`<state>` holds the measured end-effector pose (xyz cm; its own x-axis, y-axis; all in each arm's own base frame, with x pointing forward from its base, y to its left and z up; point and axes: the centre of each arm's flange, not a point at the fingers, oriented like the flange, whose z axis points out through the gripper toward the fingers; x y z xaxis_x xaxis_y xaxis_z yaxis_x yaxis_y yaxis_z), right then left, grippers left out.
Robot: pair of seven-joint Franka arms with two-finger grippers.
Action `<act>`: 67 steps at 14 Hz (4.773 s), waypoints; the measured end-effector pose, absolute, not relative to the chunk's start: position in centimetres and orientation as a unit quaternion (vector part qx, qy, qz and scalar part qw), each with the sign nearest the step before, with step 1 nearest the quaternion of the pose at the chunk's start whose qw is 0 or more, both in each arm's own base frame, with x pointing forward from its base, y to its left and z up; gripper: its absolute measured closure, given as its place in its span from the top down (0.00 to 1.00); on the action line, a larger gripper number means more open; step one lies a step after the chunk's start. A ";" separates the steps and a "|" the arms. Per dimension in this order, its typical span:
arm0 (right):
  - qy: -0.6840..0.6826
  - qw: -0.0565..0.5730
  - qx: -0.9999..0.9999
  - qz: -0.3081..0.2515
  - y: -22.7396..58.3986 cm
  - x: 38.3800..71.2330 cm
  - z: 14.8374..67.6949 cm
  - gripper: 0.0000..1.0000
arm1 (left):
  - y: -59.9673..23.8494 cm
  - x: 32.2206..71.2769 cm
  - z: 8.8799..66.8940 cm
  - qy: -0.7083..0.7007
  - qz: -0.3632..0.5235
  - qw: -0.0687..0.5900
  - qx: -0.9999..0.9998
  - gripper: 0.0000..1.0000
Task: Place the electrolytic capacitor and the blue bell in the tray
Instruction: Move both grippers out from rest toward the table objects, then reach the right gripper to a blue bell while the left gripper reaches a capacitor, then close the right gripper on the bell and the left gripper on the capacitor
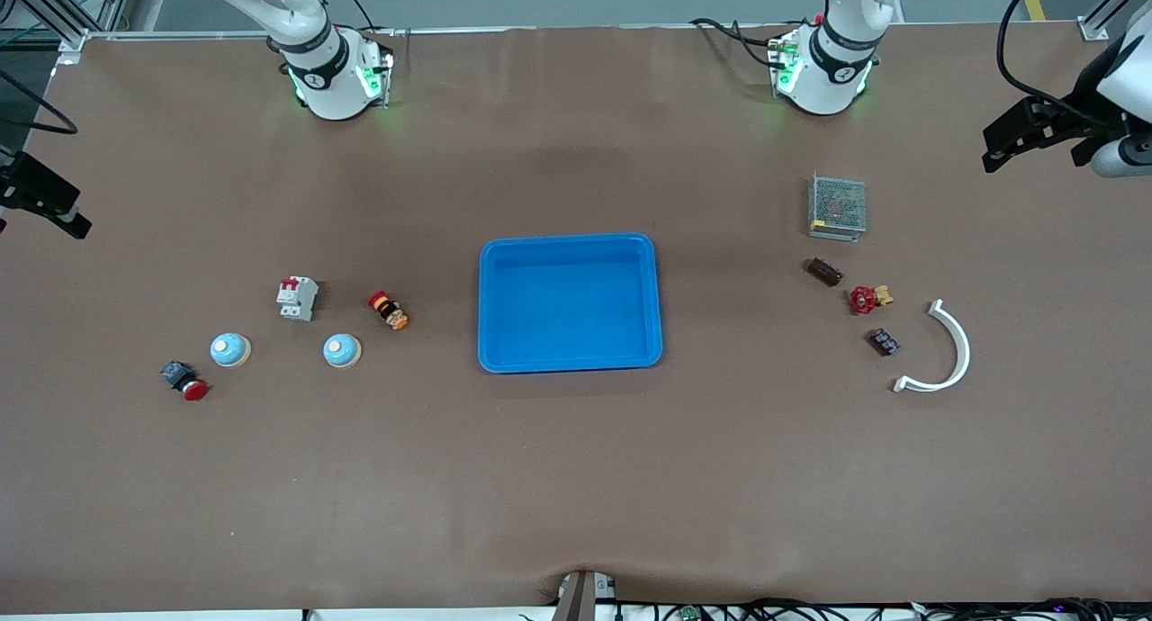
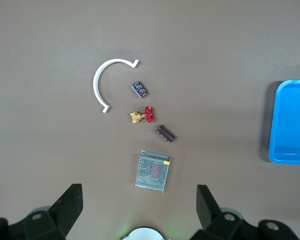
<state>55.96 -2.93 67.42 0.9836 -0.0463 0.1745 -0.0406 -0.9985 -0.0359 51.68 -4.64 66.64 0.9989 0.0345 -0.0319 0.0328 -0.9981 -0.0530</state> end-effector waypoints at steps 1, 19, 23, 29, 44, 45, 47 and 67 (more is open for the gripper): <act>0.021 0.016 -0.996 -0.088 -2.9 56.0 67.4 1.00 | -4.6 51.7 66.6 -0.017 0.016 0.026 -0.999 1.00; -0.089 0.017 -0.994 -0.057 5.9 57.5 64.0 1.00 | -1.9 53.1 51.6 -0.094 0.073 0.034 -0.992 1.00; -0.093 0.013 -0.994 -0.058 6.5 62.5 56.7 1.00 | -2.4 52.4 45.5 -0.141 0.066 0.036 -0.987 1.00; -0.125 0.005 -0.990 -0.069 6.7 65.1 43.6 1.00 | -5.2 49.7 35.8 -0.227 0.041 0.036 -0.972 1.00; -0.218 0.001 -0.976 0.005 5.8 61.5 26.8 1.00 | -6.4 48.1 20.7 -0.417 0.075 0.041 -0.905 0.86; -0.220 0.001 -0.976 0.006 5.9 61.3 26.3 1.00 | -6.4 48.1 20.1 -0.418 0.078 0.041 -0.904 0.81; -0.222 0.001 -0.975 0.007 6.1 61.2 25.3 1.00 | -6.5 48.0 19.0 -0.428 0.080 0.041 -0.899 0.79; -0.243 -0.005 -0.970 -0.008 7.9 59.4 18.1 1.00 | -16.1 51.9 23.3 -0.476 0.051 0.036 -0.877 0.30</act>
